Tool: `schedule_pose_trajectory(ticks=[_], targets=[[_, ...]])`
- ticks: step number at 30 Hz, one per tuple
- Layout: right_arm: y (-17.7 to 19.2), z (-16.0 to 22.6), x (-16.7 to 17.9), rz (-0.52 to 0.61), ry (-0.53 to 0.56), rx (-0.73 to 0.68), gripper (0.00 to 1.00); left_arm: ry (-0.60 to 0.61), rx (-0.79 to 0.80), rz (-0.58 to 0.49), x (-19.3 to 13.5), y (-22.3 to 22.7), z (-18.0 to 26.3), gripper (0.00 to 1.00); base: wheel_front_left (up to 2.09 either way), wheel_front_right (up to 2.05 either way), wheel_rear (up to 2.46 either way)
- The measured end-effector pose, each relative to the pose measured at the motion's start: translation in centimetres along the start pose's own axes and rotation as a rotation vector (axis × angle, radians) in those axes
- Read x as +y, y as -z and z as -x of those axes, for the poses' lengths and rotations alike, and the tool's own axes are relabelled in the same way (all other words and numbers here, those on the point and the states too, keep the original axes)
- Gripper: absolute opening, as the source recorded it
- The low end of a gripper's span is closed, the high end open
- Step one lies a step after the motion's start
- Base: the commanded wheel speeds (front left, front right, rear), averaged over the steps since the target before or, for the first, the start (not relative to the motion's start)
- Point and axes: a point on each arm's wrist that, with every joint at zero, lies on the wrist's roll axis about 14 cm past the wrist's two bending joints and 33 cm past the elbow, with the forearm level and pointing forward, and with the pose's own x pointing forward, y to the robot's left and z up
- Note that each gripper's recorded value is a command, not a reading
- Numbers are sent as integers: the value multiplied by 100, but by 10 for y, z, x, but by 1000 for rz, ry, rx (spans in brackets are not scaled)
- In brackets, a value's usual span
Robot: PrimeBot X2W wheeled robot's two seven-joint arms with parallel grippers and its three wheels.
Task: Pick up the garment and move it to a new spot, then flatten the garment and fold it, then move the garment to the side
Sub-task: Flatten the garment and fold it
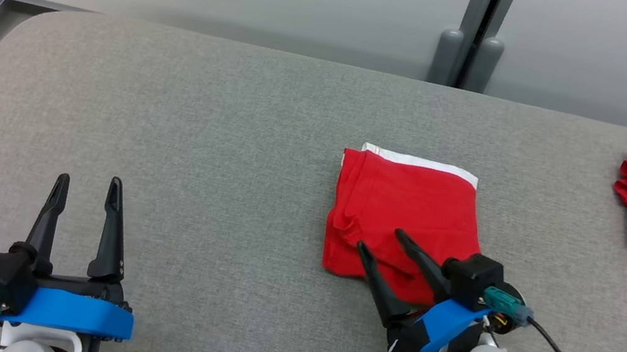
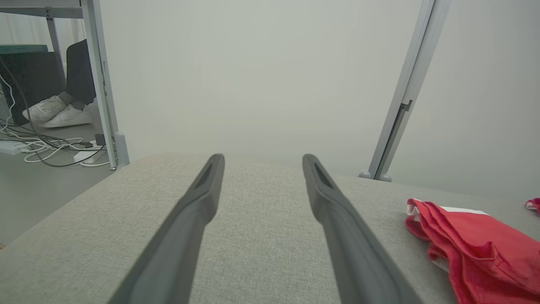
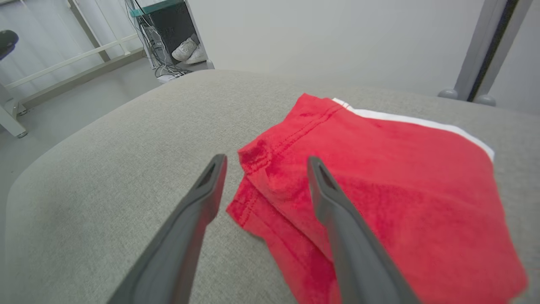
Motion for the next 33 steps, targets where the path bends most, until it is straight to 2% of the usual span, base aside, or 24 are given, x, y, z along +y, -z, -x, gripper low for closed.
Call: schedule_pose_trajectory(ticks=[4,16,26,33], targets=[[-20,14,-14,2,51,-75,100,22,2,5,-8,1,-1,100,0,0,0],[-66,86,-74,57,325,-269,100,118,-12,1,-37,-3,-11,100,0,0,0],[-67,144,-99,81,519,-317,100,149,-9,-29,-42,-3,-8,100,0,0,0],[-57,160,-99,93,574,-301,100,142,4,-60,-36,0,1,100,0,0,0]])
